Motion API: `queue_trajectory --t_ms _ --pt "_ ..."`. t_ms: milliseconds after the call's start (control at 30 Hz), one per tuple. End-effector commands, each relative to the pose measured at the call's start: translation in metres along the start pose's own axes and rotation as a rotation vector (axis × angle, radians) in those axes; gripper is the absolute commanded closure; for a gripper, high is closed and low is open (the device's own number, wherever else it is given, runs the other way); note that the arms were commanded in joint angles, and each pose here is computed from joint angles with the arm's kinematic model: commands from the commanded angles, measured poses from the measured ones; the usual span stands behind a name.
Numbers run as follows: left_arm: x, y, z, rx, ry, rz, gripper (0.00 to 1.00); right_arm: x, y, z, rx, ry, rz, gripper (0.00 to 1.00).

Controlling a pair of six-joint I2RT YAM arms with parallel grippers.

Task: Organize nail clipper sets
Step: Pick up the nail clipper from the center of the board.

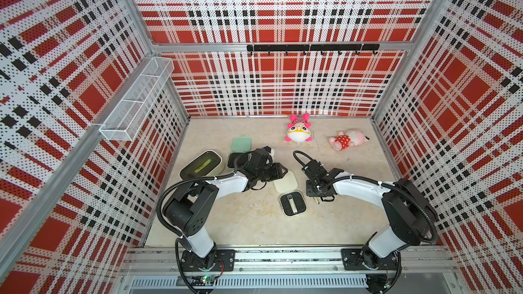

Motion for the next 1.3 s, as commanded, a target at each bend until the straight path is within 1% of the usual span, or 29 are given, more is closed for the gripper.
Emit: queue_trajectory --t_ms 0,133,300,467,733,900,1033,1133,1267 --pt "-0.002 -0.005 0.004 0.011 -0.017 0.007 0.52 0.005 -0.001 0.0 0.017 0.007 -0.022 0.69" --pt "-0.001 -0.008 0.006 0.018 -0.016 0.004 0.52 0.006 -0.002 0.004 0.028 0.008 -0.025 0.71" --pt "0.001 -0.011 0.006 0.021 -0.015 0.001 0.52 0.007 -0.005 0.008 0.044 0.013 -0.028 0.77" --pt "0.004 -0.015 0.007 0.03 -0.013 -0.002 0.52 0.006 -0.009 0.007 0.054 0.023 -0.022 0.79" --pt "0.008 -0.022 0.008 0.042 -0.011 -0.008 0.52 0.005 -0.013 0.005 0.061 0.046 -0.012 0.86" --pt "0.011 -0.027 0.01 0.055 -0.007 -0.013 0.53 0.008 -0.007 -0.002 0.031 0.065 -0.003 0.89" --pt "0.017 -0.034 0.012 0.069 0.006 -0.018 0.53 0.017 0.004 -0.016 -0.022 0.092 -0.016 0.91" --pt "0.021 -0.039 0.013 0.08 0.017 -0.024 0.55 0.028 0.011 -0.028 -0.071 0.113 -0.038 0.93" --pt "0.026 -0.042 0.013 0.086 0.037 -0.032 0.55 0.052 0.011 -0.04 -0.122 0.176 -0.09 0.94"
Point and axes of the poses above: each gripper's point midway between its finger pads, its own z axis out along the fingers, its own x axis along the line the jaws close on, y = z × x, the point moved 1 cm from there along -z, back along the fingers, and after that the axes turned 11 degrees about z, right-handed, at the moved point
